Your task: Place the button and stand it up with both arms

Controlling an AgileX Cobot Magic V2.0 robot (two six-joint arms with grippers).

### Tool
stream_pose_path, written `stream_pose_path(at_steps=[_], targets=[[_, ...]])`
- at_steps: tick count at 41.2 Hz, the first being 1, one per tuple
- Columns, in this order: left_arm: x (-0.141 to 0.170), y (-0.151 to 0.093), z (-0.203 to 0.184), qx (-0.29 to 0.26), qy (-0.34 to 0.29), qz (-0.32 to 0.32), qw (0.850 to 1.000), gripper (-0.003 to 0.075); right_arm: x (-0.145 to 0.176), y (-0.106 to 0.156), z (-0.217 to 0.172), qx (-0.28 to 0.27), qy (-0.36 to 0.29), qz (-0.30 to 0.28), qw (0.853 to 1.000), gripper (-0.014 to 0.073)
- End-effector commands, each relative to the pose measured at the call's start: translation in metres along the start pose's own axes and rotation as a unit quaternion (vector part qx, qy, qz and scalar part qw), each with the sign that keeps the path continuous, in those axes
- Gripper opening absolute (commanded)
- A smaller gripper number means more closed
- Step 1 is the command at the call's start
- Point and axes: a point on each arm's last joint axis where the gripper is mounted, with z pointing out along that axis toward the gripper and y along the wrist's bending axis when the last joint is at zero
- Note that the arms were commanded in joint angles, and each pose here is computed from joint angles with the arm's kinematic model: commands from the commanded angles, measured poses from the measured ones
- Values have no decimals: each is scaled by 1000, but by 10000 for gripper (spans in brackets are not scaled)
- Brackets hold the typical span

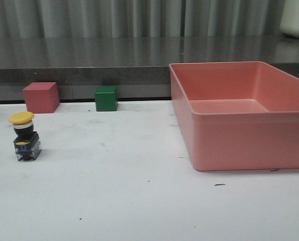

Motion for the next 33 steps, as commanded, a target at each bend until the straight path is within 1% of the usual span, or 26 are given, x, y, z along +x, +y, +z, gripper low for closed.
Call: stream_pose_path(at_steps=[1, 7, 10, 14, 16, 18, 23, 26, 33], targets=[[-4, 0, -2, 1, -46, 1, 999, -20, -12, -1, -5, 3, -44, -6, 999, -68], [-4, 0, -2, 1, -46, 1, 999, -20, -10, 0, -6, 1, -49, -7, 999, -68], [-4, 0, -2, 1, -46, 1, 999, -20, -5, -2, -6, 8, -47, -1, 999, -68], [-4, 0, -2, 1, -46, 1, 999, -20, 10, -8, -5, 50, -54, 24, 997, -68], [-4, 0, -2, 1, -46, 1, 999, -20, 18, -11, -5, 72, -68, 40, 994, -68], [-4, 0, -2, 1, -46, 1, 999, -20, 26, -12, -4, 93, -97, 59, 989, -68], [-4, 0, -2, 1, -46, 1, 999, -20, 51, -17, 1, 161, -176, 84, 968, -68], [-4, 0, -2, 1, -46, 1, 999, -20, 67, -19, 5, 208, -221, 91, 948, -68], [-4, 0, -2, 1, -46, 1, 999, -20, 103, -22, 20, 285, -275, 102, 912, -68]])
